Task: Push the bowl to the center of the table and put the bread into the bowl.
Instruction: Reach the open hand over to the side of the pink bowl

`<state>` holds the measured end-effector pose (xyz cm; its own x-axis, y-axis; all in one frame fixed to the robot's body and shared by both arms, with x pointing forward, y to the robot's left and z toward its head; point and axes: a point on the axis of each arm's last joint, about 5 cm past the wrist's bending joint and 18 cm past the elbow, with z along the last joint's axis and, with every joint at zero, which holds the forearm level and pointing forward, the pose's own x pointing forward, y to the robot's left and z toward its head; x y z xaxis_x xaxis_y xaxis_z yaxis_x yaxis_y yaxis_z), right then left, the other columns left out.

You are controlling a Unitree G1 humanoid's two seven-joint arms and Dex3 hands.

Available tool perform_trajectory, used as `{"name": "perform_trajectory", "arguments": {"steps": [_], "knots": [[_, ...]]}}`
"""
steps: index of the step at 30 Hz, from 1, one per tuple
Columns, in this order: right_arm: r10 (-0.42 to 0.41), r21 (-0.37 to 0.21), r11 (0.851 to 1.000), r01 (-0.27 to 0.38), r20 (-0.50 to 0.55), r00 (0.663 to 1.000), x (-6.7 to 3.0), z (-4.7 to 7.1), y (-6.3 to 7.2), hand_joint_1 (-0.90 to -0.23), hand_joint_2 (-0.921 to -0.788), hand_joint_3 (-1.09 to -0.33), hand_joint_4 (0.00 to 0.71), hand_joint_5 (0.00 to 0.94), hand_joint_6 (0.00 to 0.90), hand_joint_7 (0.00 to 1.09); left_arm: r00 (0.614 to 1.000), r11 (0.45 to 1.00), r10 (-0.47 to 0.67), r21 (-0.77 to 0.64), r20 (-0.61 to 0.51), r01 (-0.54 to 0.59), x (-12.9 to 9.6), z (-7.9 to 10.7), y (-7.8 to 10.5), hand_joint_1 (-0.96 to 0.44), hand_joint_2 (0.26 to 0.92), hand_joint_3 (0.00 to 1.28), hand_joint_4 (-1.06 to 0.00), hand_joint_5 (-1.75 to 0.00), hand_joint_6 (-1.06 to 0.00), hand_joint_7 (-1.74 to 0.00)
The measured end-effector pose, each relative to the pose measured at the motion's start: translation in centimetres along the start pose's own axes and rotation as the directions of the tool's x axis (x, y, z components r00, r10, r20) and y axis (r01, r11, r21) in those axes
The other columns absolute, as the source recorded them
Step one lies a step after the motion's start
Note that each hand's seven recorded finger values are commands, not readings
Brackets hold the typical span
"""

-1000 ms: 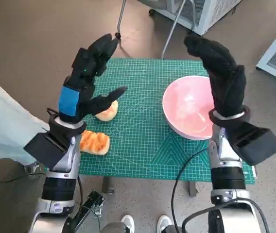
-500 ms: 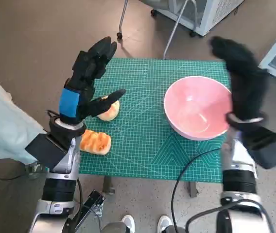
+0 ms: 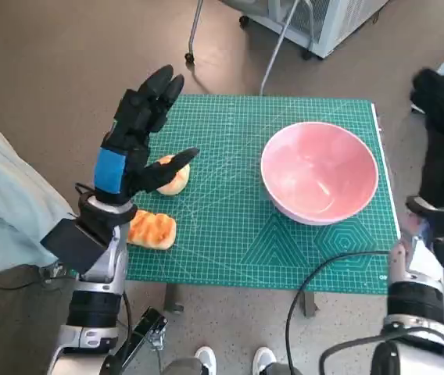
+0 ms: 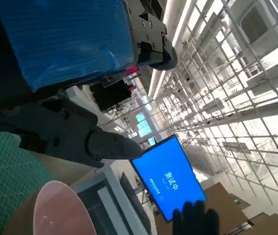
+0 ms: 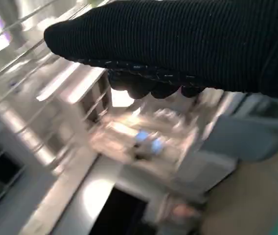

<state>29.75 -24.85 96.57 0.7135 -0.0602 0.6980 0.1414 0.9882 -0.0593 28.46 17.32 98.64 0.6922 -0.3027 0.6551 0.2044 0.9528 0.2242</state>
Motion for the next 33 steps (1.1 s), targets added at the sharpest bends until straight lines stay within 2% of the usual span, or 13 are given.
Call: {"name": "perform_trajectory", "arguments": {"steps": [5, 10, 19, 27, 33], "knots": [[-0.053, -0.029, 0.998, 0.05, -0.105, 0.993, -1.21, -1.0, -0.7, -0.563, -0.921, -0.86, 0.203, 0.015, -0.001, 0.7, 1.0, 1.0, 0.006, -0.004, -0.004, -0.006, -0.1, -0.1, 0.1, -0.34, 0.921, 0.15, -0.31, 0.0, -0.26, -0.3], [-0.09, -0.043, 0.996, 0.084, -0.194, 0.977, -2.18, -1.8, -0.8, -0.559, -0.921, -0.869, 0.205, 0.015, -0.001, 0.67, 1.0, 1.0, 0.01, -0.005, -0.006, -0.01, -0.2, -0.2, 0.1, -0.34, 0.921, 0.15, -0.32, 0.0, -0.27, -0.28], [-0.126, -0.05, 0.992, 0.115, -0.384, 0.915, -3.48, -3.2, -0.4, -0.514, -0.921, -0.876, 0.205, 0.011, 0.006, 0.63, 1.0, 1.0, 0.014, -0.002, -0.008, -0.014, -0.5, -0.2, 0.4, -0.35, 0.921, 0.15, -0.32, 0.0, -0.28, -0.25], [-0.124, -0.013, 0.991, 0.136, -0.495, 0.86, -3.9, -4.0, 0.8, -0.527, -0.921, -0.858, 0.224, 0.011, 0.062, 0.6, 1.0, 1.0, 0.019, -0.004, -0.008, -0.019, -0.7, -0.2, 0.7, -0.35, 0.921, 0.15, -0.32, 0.0, -0.3, -0.23], [-0.107, 0.043, 0.986, 0.162, -0.582, 0.806, -4.18, -4.6, 2.4, -0.537, -0.921, -0.837, 0.244, 0.017, 0.094, 0.58, 1.0, 1.0, 0.025, -0.003, -0.009, -0.025, -0.8, -0.2, 1.1, -0.35, 0.921, 0.14, -0.32, -0.01, -0.31, -0.22]]}}
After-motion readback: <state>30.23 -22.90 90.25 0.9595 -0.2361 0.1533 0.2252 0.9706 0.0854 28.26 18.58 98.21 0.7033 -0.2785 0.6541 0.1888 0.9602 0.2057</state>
